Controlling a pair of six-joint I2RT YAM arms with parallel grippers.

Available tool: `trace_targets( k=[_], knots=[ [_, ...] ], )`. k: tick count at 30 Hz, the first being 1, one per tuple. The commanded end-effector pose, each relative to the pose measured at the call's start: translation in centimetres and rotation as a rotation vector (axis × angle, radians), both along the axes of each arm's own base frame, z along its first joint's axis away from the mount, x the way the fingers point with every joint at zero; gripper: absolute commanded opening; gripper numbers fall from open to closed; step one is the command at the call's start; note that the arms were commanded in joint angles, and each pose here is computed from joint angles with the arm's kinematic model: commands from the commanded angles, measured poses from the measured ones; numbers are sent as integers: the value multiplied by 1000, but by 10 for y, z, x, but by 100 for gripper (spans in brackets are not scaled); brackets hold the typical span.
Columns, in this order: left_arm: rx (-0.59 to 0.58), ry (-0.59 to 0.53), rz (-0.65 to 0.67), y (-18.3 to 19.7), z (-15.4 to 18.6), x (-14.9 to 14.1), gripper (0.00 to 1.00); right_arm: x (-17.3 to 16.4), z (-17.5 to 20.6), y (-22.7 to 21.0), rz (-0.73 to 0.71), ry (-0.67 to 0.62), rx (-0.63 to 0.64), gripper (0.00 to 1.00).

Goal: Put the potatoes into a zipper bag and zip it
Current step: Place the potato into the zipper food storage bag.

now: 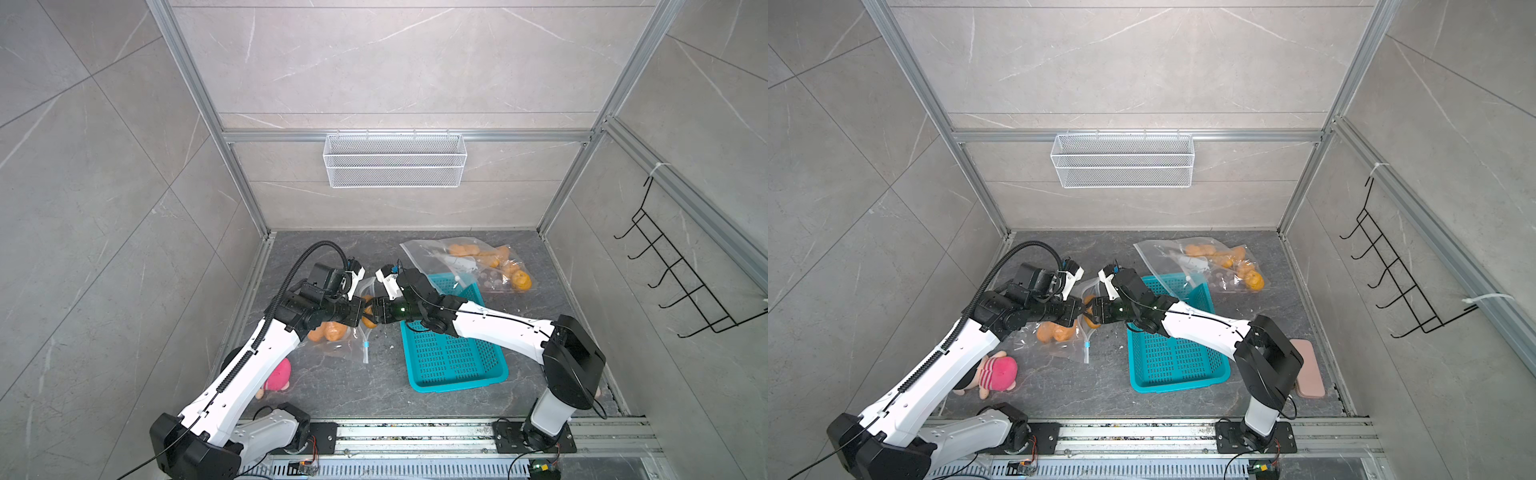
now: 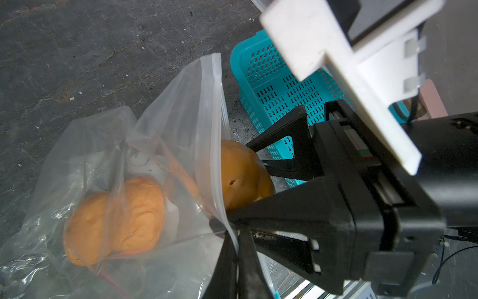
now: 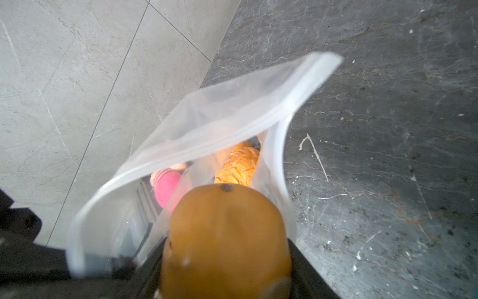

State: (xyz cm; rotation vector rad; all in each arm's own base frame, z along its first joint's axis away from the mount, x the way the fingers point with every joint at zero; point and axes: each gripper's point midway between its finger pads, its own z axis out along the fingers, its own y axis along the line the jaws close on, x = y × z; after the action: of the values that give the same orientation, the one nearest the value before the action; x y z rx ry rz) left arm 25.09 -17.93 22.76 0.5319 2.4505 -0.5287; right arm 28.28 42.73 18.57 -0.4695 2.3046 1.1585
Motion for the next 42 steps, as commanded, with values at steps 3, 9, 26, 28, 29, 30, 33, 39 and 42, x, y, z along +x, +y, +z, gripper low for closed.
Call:
trace_targets(
  k=[3,9,26,28,29,30,33,39,42],
  knots=[
    [-35,-23,-12,-4,8,2,0,-10,23,3,46,-32,46,67],
    [-36,-23,-13,-4,9,2,0,-14,27,3,66,-33,54,71],
    [-39,-29,-15,-4,10,1,0,-25,29,-1,115,-44,77,55],
    [-39,-27,-16,-4,10,1,0,-25,28,-1,116,-50,75,50],
    [-38,-26,-15,-4,10,1,0,-24,28,-1,113,-51,72,49],
    [-39,-27,-16,-4,10,1,0,-24,27,-1,112,-52,68,47],
    [-39,-31,-14,-4,11,1,0,-24,29,-4,106,-72,69,44],
    [-37,-32,-12,-3,11,1,0,-21,37,-24,74,-188,13,42],
    [-36,-36,-14,-3,12,1,0,-22,55,-38,64,-290,10,43]
  ],
)
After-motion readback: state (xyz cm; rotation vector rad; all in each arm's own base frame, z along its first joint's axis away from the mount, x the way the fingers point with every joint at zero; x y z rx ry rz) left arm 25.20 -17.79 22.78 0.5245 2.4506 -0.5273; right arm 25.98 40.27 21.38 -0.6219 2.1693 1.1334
